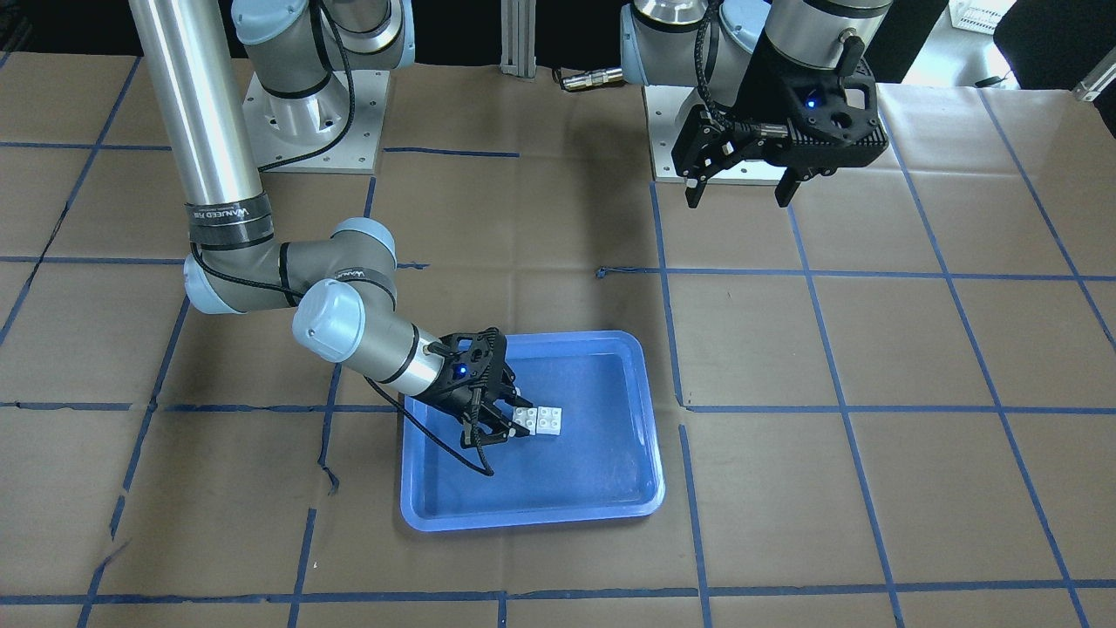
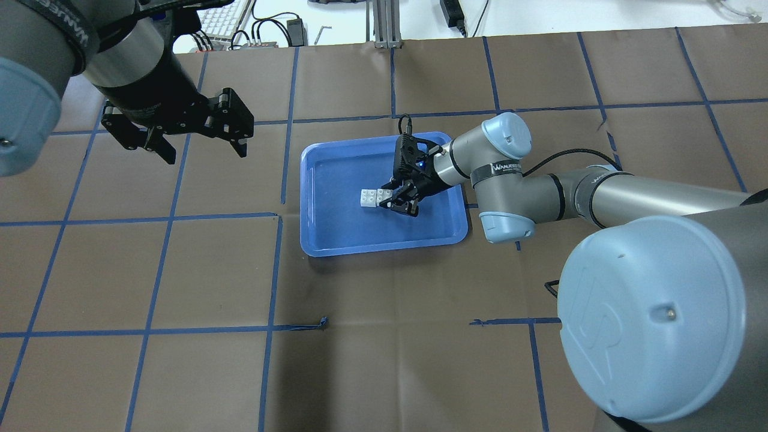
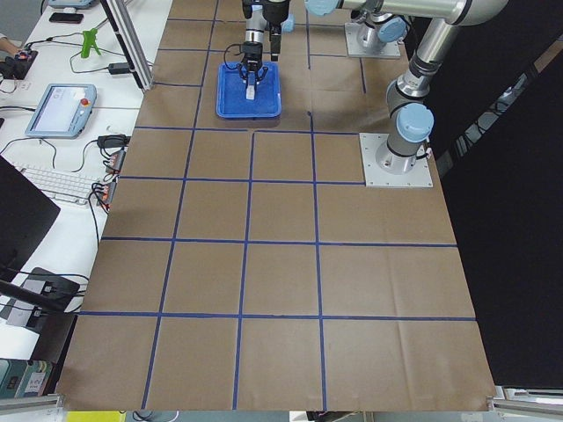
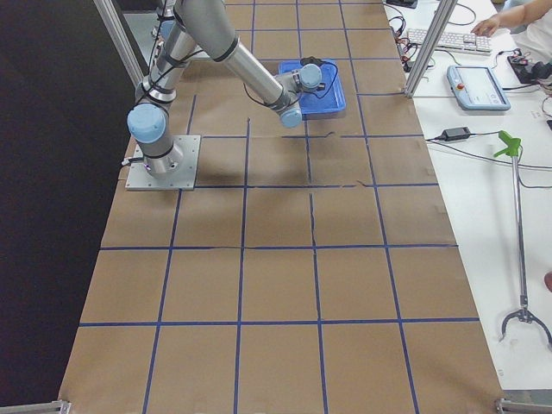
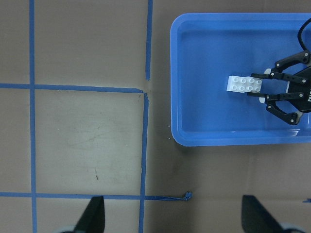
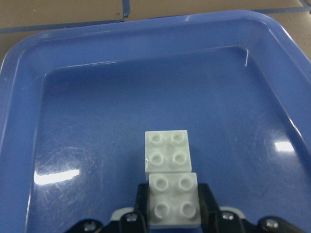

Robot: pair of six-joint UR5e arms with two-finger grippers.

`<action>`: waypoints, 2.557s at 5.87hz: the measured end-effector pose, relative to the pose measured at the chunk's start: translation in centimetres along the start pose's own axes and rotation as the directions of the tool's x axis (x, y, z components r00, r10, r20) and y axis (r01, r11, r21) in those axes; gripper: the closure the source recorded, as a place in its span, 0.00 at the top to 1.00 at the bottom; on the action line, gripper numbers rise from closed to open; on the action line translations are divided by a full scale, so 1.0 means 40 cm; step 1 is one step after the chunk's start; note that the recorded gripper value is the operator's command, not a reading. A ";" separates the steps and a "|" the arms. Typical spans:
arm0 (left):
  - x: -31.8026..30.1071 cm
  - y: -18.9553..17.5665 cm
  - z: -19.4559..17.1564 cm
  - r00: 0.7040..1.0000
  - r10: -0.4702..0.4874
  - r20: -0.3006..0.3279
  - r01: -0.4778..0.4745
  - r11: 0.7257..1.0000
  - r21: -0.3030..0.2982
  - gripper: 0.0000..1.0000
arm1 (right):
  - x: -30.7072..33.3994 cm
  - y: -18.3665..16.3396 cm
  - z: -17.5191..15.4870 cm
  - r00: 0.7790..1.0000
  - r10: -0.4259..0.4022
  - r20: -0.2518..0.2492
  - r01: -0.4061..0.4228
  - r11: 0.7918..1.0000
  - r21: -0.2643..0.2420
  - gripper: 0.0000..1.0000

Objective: Assemble white blocks and place on blue tray

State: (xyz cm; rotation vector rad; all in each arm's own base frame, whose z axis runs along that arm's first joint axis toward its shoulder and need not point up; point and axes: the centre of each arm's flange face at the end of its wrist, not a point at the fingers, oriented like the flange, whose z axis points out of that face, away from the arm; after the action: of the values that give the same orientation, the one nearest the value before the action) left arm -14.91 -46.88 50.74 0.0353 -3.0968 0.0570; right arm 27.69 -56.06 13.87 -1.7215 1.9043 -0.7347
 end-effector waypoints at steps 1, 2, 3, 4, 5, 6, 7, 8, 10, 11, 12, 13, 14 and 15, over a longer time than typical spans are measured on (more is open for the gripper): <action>-0.001 -0.001 -0.004 1.000 0.024 0.003 -0.024 1.000 -0.003 0.99 | 0.001 -0.003 -0.002 1.000 -0.003 -0.001 0.003 1.000 0.006 0.66; -0.005 0.000 -0.010 0.999 0.030 0.014 -0.030 0.999 -0.013 0.99 | 0.001 -0.004 -0.002 1.000 -0.004 -0.002 0.004 1.000 0.008 0.86; -0.008 0.001 -0.012 0.999 0.030 0.023 -0.029 0.999 -0.022 0.99 | 0.003 -0.007 -0.004 1.000 -0.005 -0.003 0.005 1.000 0.009 1.00; -0.009 0.001 -0.011 0.999 0.026 0.024 -0.025 0.999 -0.024 0.99 | 0.008 -0.013 -0.012 1.000 0.005 -0.011 -0.005 1.000 0.006 1.00; -0.009 0.000 -0.011 0.999 0.024 0.023 -0.023 0.999 -0.022 0.99 | 0.021 -0.030 -0.038 0.999 0.030 -0.040 -0.031 0.999 -0.009 1.00; -0.009 -0.001 -0.012 1.000 0.022 0.020 -0.022 1.000 -0.020 0.99 | 0.041 -0.052 -0.085 0.993 0.068 -0.100 -0.074 0.996 -0.058 1.00; -0.009 -0.003 -0.015 1.000 0.022 0.018 -0.021 1.000 -0.018 0.99 | 0.057 -0.058 -0.128 0.977 0.128 -0.169 -0.150 0.981 -0.122 1.00; -0.009 -0.003 -0.017 1.000 0.022 0.017 -0.022 1.000 -0.016 0.99 | 0.063 -0.056 -0.172 0.951 0.212 -0.223 -0.255 0.949 -0.184 1.00; -0.007 -0.003 -0.017 1.000 0.023 0.016 -0.023 1.000 -0.016 0.99 | 0.081 -0.053 -0.298 0.856 0.397 -0.331 -0.494 0.817 -0.297 1.00; -0.007 -0.003 -0.018 1.000 0.024 0.016 -0.024 1.000 -0.015 0.99 | 0.101 -0.045 -0.383 0.785 0.493 -0.376 -0.611 0.720 -0.330 1.00; -0.007 -0.002 -0.019 1.000 0.024 0.015 -0.024 1.000 -0.014 0.99 | 0.112 -0.052 -0.483 0.683 0.594 -0.425 -0.728 0.599 -0.333 1.00; -0.006 -0.002 -0.019 1.000 0.024 0.015 -0.024 1.000 -0.014 0.99 | 0.105 -0.081 -0.577 0.535 0.679 -0.503 -0.844 0.440 -0.306 1.00; -0.006 -0.002 -0.019 1.000 0.024 0.015 -0.024 1.000 -0.014 0.99 | 0.084 -0.127 -0.658 0.373 0.731 -0.572 -0.927 0.277 -0.251 1.00; -0.006 -0.001 -0.020 1.000 0.024 0.015 -0.024 1.000 -0.013 0.99 | 0.061 -0.181 -0.724 0.240 0.756 -0.609 -0.969 0.144 -0.203 1.00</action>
State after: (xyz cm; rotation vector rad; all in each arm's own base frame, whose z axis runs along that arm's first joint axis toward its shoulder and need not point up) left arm -14.62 -46.89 51.54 -0.0017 -3.1128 0.0377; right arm 13.71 -56.72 40.36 -0.2150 3.0927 0.0737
